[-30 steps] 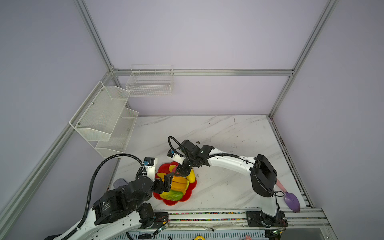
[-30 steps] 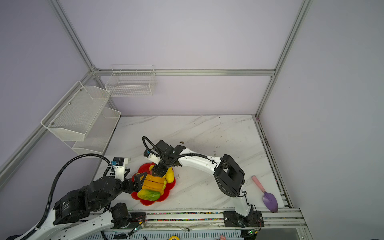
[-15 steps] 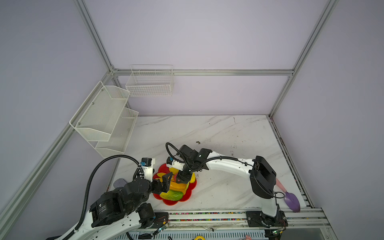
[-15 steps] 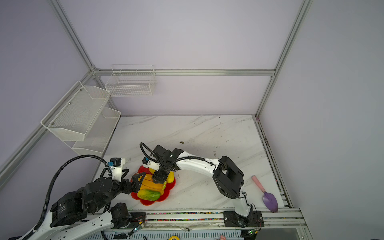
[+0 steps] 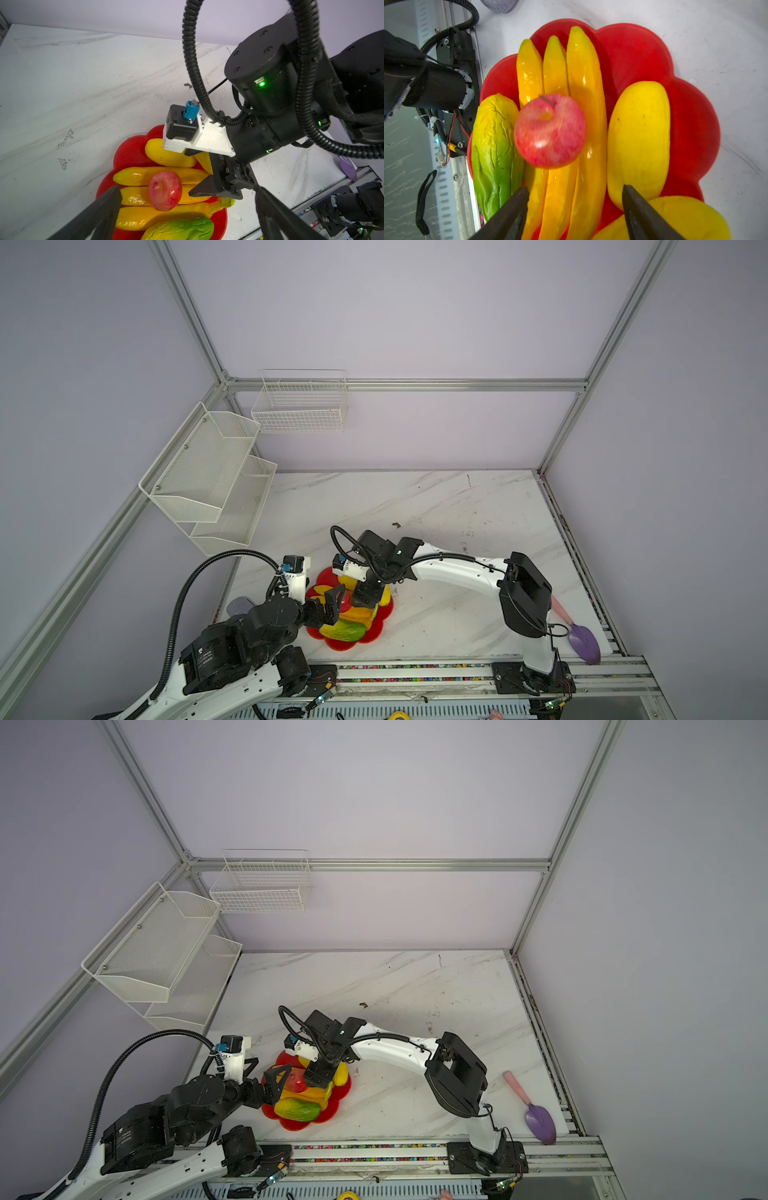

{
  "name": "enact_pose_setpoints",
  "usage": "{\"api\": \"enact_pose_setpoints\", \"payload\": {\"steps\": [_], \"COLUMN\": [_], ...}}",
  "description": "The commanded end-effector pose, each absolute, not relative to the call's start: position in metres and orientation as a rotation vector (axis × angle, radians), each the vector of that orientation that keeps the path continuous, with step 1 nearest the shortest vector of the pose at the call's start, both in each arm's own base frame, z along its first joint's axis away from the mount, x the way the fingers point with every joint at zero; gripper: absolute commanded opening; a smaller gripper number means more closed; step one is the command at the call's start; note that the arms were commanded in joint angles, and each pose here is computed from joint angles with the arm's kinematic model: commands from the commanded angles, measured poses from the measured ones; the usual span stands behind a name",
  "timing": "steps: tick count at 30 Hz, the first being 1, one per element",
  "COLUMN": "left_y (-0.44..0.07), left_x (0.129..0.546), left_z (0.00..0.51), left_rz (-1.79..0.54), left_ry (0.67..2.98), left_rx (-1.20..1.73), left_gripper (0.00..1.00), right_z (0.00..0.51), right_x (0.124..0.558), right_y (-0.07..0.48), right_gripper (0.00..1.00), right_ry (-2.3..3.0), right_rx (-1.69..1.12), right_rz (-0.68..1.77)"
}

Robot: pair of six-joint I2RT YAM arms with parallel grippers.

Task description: Place and organize the fake fruits in the fruit bowl

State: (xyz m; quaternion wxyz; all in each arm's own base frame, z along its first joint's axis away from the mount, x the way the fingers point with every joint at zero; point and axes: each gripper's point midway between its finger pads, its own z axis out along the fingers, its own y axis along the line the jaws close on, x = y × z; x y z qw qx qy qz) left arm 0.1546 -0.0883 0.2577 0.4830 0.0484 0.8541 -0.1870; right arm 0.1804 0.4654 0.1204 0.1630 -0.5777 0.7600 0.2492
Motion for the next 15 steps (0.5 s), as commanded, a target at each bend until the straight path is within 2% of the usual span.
{"api": "enact_pose_setpoints", "payload": {"steps": [1,7,11,13,15], "left_y": [-0.087,-0.091,-0.119,-0.138,-0.158], "left_x": [0.154,0.161,0.18,0.194,0.21], "left_z": [0.287,0.29,0.275,0.265,0.264], "left_rz": [-0.528,-0.51,-0.431,-0.364,-0.309], "left_ry": [2.003,1.966,1.997,2.025,2.028], "left_rx": [0.089,0.095,0.149,0.205,0.256], "left_gripper": [1.0,1.0,1.0,1.0,1.0], "right_z": [0.183,0.261,0.276,0.273,0.266], "right_x": [0.195,0.253,0.337,0.364,0.385], "right_y": [0.471,0.432,0.336,0.283,0.234], "right_gripper": [0.77,0.84,0.9,0.97,0.97], "right_ry": [2.01,1.934,1.991,1.994,1.996], "right_rx": [-1.525,-1.102,-0.554,-0.342,-0.166], "right_rz": [0.741,0.812,0.782,0.774,0.711]}}
